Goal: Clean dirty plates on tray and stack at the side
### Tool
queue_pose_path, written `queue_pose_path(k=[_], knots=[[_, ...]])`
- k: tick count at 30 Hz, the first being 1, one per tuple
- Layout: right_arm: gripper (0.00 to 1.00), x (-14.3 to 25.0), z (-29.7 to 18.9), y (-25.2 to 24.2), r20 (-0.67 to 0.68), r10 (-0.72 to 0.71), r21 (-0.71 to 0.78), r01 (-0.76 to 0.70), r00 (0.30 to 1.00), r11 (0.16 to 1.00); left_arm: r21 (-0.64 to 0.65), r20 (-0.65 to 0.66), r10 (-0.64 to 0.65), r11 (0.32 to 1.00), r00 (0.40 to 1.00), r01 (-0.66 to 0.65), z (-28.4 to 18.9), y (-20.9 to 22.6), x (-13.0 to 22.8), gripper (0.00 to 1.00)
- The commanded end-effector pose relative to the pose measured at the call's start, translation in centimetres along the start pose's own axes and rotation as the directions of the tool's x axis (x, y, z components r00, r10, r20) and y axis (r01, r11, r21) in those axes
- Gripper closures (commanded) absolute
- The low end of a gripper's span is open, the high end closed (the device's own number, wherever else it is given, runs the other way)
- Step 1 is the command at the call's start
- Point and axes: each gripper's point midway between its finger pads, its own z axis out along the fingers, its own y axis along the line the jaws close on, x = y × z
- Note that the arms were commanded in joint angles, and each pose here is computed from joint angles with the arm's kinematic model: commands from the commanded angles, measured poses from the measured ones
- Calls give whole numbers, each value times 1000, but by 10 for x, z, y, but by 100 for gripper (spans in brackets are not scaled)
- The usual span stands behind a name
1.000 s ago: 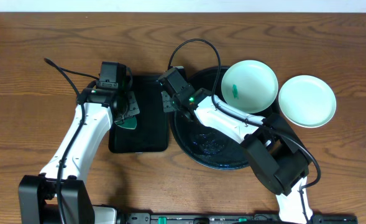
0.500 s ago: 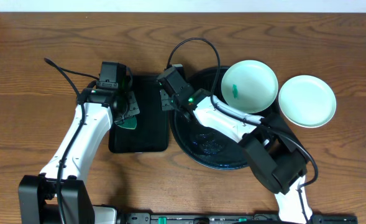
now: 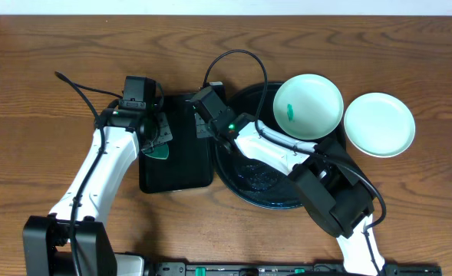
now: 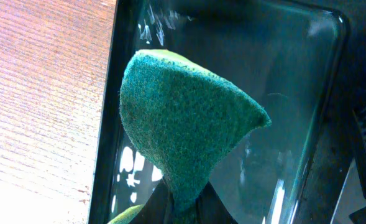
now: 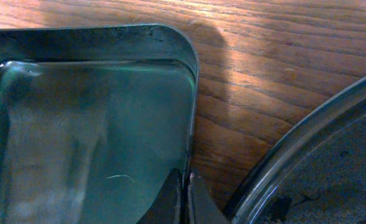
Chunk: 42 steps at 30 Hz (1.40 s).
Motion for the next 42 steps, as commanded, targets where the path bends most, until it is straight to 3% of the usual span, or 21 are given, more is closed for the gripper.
queue_pose_path(k=[1, 25, 30, 34, 39, 42], knots=[[99, -4, 2, -10, 1, -14, 27, 14, 1000, 1000, 0, 3, 13, 1000, 1000, -13, -1, 1, 0, 92], [99, -29, -36, -21, 124, 181, 133, -197, 976, 971, 0, 2, 13, 1000, 1000, -13, -1, 1, 1, 92], [82, -29, -36, -21, 122, 165, 134, -181, 979, 974, 0, 2, 13, 1000, 1000, -13, -1, 1, 1, 92], [64, -33, -39, -20, 99, 29, 142, -42, 995, 989, -1, 3, 13, 1000, 1000, -13, -1, 1, 0, 92], [49, -46, -73, -30, -7, -28, 141, 28, 1000, 990, 0, 3, 13, 1000, 1000, -13, -1, 1, 0, 92], [46, -53, -100, -45, -82, -14, 120, 24, 997, 992, 0, 3, 13, 1000, 1000, -13, -1, 1, 0, 92]])
